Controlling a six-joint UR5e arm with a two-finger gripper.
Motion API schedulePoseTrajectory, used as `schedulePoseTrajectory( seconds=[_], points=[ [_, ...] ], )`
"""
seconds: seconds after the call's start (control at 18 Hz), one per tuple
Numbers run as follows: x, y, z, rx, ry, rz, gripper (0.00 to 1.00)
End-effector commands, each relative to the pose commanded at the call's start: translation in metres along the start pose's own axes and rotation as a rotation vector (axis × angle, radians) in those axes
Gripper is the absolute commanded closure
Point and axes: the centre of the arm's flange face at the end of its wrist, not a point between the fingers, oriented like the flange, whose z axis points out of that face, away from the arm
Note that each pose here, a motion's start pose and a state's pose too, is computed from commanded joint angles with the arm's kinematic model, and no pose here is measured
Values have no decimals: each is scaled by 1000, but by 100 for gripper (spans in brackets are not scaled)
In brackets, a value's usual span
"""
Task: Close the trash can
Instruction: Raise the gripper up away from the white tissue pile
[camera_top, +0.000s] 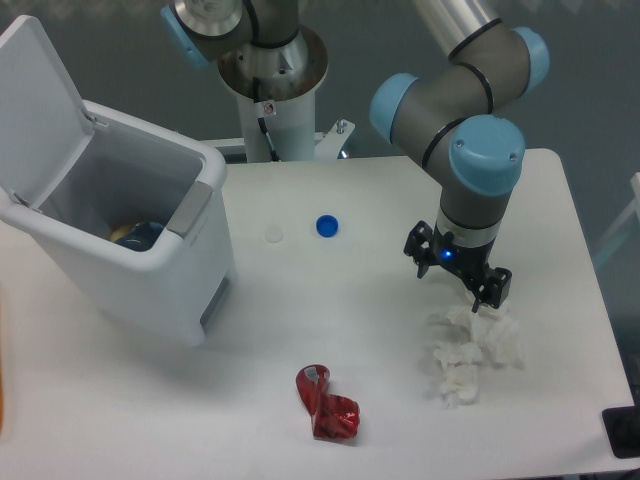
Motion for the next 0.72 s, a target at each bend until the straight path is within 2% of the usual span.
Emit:
schedulePoseTrajectory(
  seconds=[0.44, 0.72],
  points=[
    [12, -1, -2, 2, 7, 8, 0],
    [29, 1, -23, -4, -6, -44, 0]
  ],
)
